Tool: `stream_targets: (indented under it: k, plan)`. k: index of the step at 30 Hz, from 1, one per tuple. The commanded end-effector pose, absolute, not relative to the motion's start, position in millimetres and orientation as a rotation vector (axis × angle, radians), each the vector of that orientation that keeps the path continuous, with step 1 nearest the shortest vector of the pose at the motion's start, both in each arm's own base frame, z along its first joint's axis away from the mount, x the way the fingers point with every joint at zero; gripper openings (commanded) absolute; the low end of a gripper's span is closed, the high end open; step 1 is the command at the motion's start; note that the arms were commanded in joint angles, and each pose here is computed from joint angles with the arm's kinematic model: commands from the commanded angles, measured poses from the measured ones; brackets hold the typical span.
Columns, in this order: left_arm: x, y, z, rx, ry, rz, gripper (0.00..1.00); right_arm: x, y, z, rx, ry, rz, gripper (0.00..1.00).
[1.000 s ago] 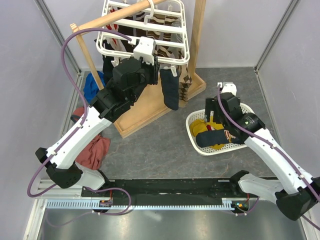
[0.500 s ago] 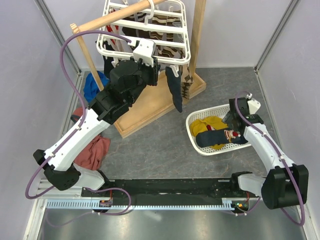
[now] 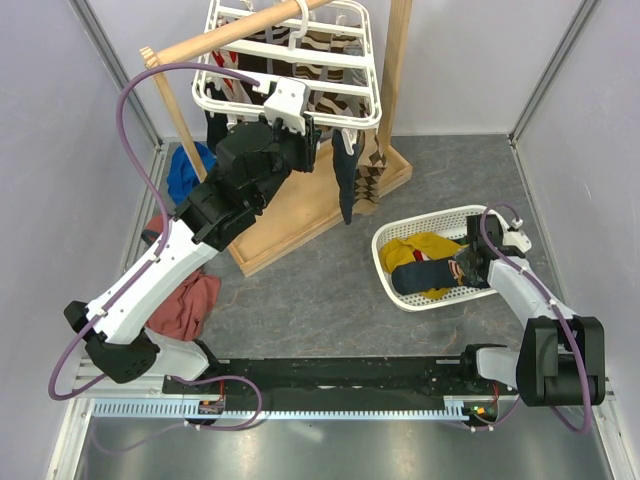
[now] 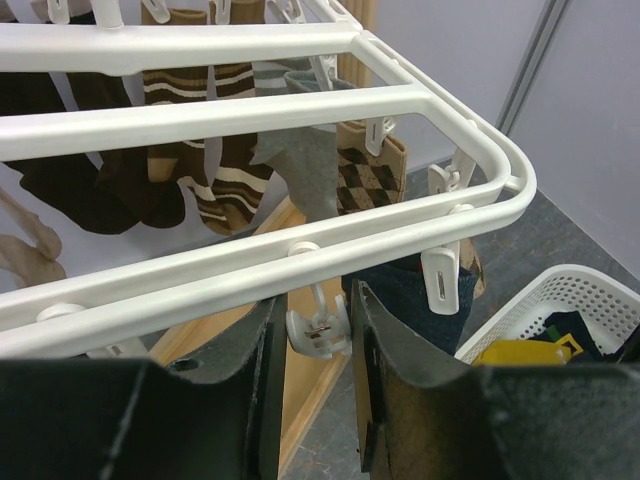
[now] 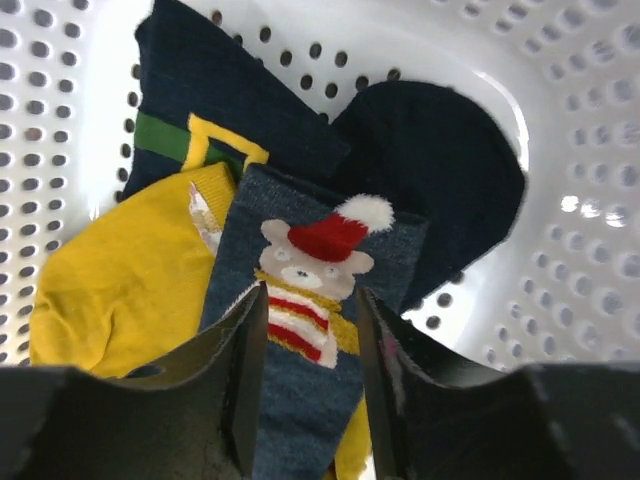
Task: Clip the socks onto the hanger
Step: Pick up the sock from the bin.
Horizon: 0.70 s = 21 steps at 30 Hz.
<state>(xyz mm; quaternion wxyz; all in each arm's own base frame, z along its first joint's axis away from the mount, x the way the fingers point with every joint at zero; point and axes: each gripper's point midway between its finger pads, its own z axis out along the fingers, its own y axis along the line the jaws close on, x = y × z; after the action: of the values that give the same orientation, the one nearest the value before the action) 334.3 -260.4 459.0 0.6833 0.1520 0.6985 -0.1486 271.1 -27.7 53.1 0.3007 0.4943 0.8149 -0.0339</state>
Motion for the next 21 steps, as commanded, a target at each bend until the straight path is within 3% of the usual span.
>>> stream_targets:
  k: [1,9,16,18,21]
  plan:
    - [330.6,-257.3,460.5,0.372,1.551,-0.317,0.02,284.4,-26.6,39.1,1.411,2.089,0.016,0.45]
    - [333.5,-259.7,447.0,0.378,1.564,-0.308,0.02,289.1,-28.6,11.1,1.448,2.096,0.057,0.37]
    - [323.0,-251.7,469.9,0.351,1.509,-0.348,0.02,292.5,-31.6,34.6,1.372,2.072,0.092,0.06]
    - [319.4,-247.7,477.2,0.343,1.491,-0.354,0.02,292.7,-32.3,45.9,1.342,2.066,0.094,0.01]
    - [316.0,-242.6,485.1,0.34,1.465,-0.35,0.02,295.8,-32.8,66.3,1.271,2.074,0.096,0.0]
